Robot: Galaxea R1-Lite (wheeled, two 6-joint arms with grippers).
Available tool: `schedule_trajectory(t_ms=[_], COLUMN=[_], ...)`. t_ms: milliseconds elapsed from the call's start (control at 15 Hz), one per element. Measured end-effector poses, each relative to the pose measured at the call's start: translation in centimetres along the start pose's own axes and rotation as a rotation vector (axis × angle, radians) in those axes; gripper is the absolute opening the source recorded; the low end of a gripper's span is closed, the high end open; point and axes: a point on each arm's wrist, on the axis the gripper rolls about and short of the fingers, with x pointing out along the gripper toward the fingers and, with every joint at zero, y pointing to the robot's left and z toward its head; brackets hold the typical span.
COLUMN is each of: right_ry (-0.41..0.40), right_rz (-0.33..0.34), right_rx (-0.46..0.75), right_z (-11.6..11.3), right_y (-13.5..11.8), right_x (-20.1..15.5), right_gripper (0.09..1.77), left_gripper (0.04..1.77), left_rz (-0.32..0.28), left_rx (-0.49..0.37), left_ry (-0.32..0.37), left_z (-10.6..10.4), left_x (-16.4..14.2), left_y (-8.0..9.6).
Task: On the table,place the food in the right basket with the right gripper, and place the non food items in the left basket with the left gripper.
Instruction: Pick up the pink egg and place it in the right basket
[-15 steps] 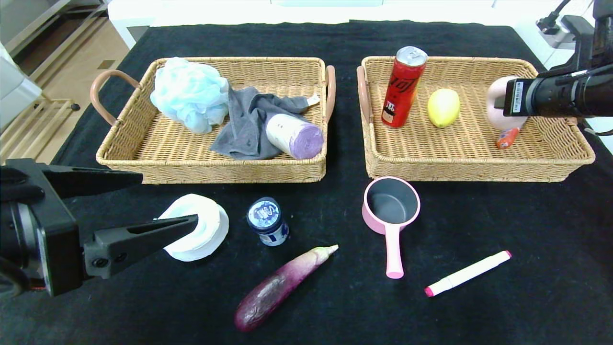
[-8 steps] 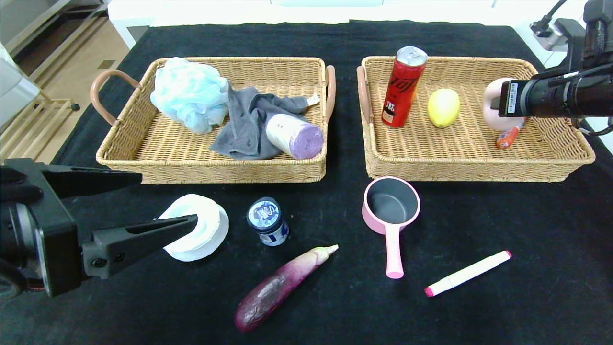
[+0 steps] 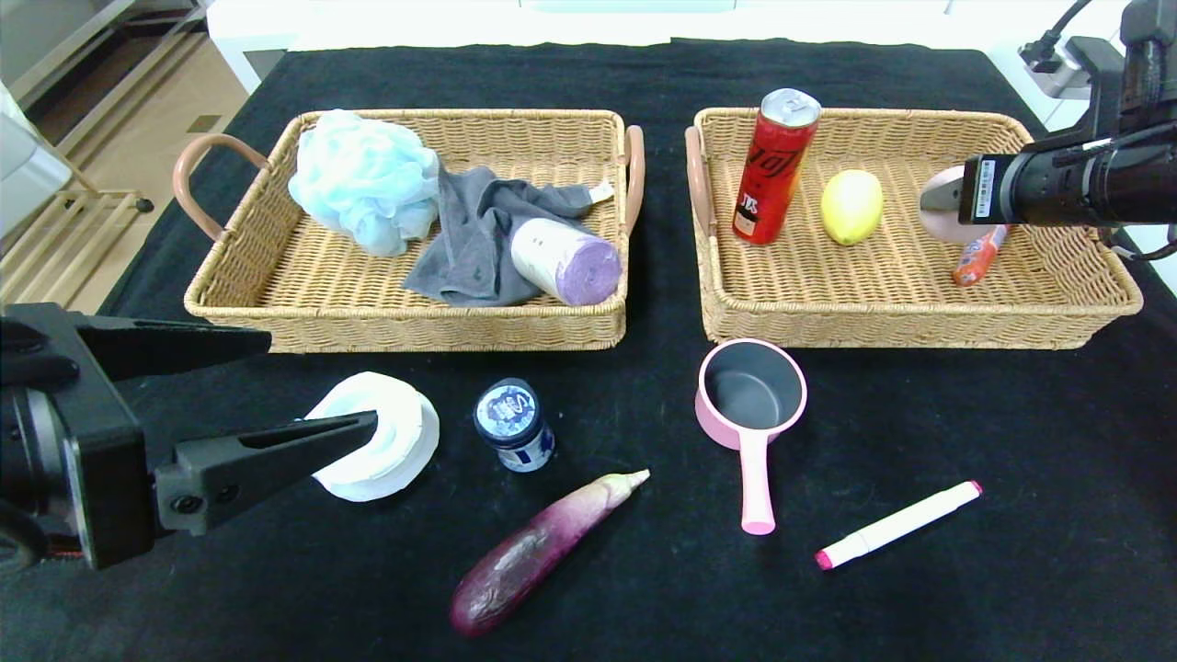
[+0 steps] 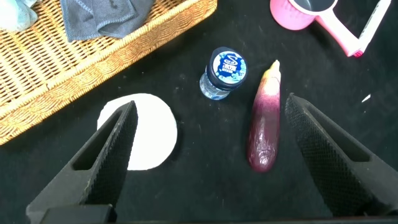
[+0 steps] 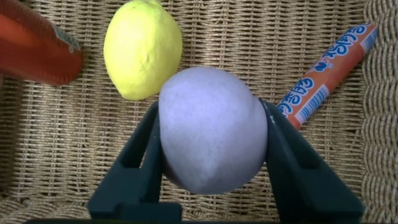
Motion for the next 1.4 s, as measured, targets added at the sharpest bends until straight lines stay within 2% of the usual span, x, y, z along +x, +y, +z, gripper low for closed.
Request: schedule_trajectory(t_ms=[267, 533, 933, 1400], right_ry=[-0.001, -0.001, -0.006, -0.010], right_rz=[0.000, -0.001, -0.002, 0.017], right_rx=[-0.002, -0.001, -0.004, -0.032], right_z=[0.0, 0.0, 0.2, 0.1], right_y=[0.0, -0.1, -0.1, 0.0], right_x=[0.0, 0.0, -0.6, -3.5], right_gripper=[1.32, 1.47, 1.60, 1.66], left_gripper=[1.72, 1.72, 1.72, 1.72], left_rz=[0.000, 0.000, 0.002, 0.003], left_rx=[0.000, 0.000, 0.000, 0.000], left_ry=[0.000, 0.000, -0.001, -0.008], left_z=[0.0, 0.0, 0.0, 0.0], left_x=[0.0, 0.0, -0.1, -0.3], left_y=[0.0, 0.0, 0.0, 0.0])
